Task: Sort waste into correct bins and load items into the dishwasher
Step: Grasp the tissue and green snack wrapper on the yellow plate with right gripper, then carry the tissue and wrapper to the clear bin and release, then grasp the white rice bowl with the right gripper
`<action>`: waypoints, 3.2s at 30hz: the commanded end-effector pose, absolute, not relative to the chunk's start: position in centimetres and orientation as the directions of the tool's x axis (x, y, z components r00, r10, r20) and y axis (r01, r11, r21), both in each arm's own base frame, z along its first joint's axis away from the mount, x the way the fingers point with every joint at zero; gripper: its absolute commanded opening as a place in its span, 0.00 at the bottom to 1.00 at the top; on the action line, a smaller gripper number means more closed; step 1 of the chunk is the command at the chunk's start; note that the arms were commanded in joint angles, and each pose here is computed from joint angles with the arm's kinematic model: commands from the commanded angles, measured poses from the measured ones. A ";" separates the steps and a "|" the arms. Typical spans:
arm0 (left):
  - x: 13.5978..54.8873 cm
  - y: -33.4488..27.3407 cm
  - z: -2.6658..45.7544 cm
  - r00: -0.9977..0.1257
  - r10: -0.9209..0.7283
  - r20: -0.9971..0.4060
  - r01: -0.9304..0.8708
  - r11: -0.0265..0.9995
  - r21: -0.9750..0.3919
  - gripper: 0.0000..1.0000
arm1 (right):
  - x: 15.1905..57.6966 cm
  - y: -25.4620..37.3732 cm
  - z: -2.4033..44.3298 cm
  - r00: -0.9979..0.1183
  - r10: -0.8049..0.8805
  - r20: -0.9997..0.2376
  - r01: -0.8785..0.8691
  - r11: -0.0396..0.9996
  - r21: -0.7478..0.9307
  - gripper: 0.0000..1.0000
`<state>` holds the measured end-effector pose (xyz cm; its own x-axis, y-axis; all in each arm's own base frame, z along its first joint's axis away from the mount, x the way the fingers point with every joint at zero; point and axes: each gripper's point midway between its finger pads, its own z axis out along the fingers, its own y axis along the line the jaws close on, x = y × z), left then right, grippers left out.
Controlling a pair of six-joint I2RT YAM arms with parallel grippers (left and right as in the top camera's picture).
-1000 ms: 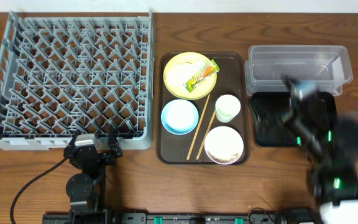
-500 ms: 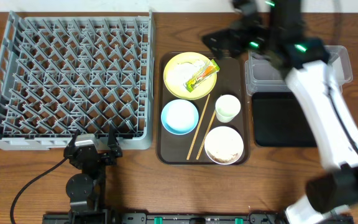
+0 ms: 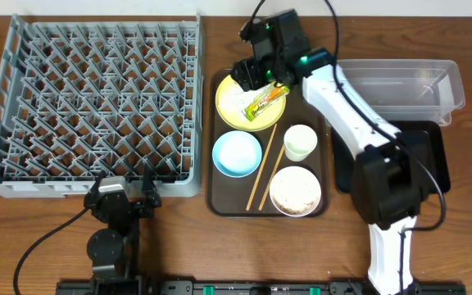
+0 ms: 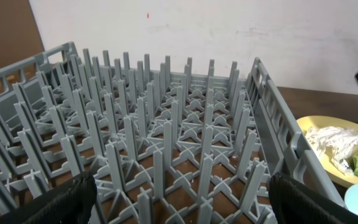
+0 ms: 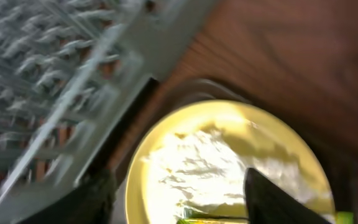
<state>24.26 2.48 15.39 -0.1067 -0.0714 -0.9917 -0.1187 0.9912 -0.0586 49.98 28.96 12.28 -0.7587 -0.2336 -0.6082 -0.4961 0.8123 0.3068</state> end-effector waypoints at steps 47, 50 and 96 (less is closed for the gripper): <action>24.3 2.6 13.6 -0.148 -0.069 -0.987 -0.125 0.991 -0.051 0.89 | 50.9 14.2 21.8 -0.665 0.279 -0.693 0.294 0.951 0.100 0.01; 24.3 2.6 13.6 -0.148 -0.069 -0.987 -0.125 0.991 -0.051 0.89 | 49.8 8.5 22.8 -0.619 0.392 -0.681 0.457 0.885 0.094 0.02; 24.3 2.6 13.6 -0.148 -0.069 -0.987 -0.125 0.991 -0.051 0.89 | 33.1 18.7 19.0 -0.939 -0.259 -0.226 -0.305 0.930 0.203 0.87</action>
